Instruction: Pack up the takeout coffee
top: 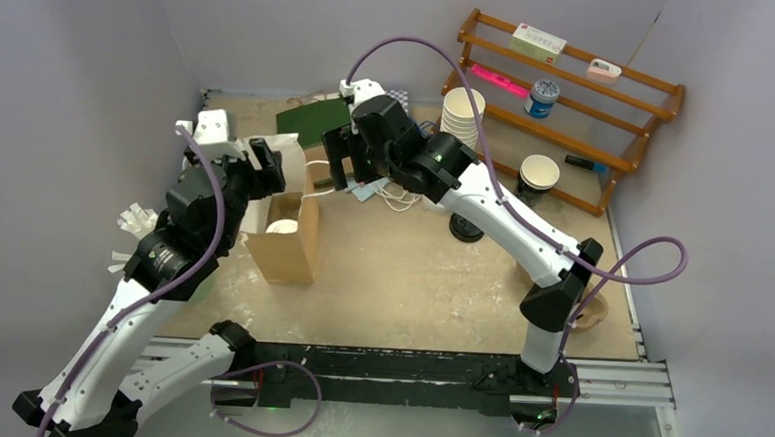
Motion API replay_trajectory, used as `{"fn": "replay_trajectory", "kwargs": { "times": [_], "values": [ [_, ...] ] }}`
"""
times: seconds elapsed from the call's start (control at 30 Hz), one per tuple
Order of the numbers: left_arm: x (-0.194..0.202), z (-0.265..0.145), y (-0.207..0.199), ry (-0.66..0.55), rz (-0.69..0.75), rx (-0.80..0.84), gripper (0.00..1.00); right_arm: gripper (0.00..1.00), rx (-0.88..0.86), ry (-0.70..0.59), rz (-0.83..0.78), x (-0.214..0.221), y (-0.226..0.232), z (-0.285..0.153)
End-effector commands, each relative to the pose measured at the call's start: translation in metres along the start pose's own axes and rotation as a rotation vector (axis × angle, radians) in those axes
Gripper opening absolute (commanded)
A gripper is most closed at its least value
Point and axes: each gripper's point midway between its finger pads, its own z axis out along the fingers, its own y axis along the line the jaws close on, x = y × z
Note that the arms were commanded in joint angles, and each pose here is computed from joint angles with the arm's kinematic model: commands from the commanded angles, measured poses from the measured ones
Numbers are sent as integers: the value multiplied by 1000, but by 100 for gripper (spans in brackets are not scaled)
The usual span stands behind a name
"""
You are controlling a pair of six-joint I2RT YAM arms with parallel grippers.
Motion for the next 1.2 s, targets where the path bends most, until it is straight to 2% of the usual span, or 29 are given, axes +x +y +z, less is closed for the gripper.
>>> {"fn": "replay_trajectory", "kwargs": {
  "times": [0.0, 0.17, 0.33, 0.47, 0.6, 0.67, 0.9, 1.03, 1.17],
  "values": [
    [-43, -24, 23, -93, -15, -83, 72, 96, -43, -133, 0, -45, 3, -39],
    [-94, -44, 28, -197, 41, -74, 73, 95, 20, -172, 8, -68, -13, -48],
    [-115, -42, -19, -210, 108, 152, 67, 85, 85, -176, 75, -79, -56, -38],
    [-112, -29, -87, -189, 147, 450, 60, 72, 191, -191, 186, -88, -118, -36],
    [-100, 3, -141, -145, 168, 618, 50, 62, 334, -237, 285, -92, -178, -39],
    [-99, 18, -159, -139, 161, 659, 46, 57, 395, -254, 323, -93, -203, -39],
    [-98, 45, -201, -178, 71, 763, 41, 48, 593, -237, 388, -82, -283, -39],
    [-89, 54, -223, -179, 56, 804, 39, 43, 637, -207, 391, -74, -305, -31],
    [-84, 66, -236, -200, 48, 808, 39, 41, 656, -181, 384, -67, -315, -16]
  ]
}}
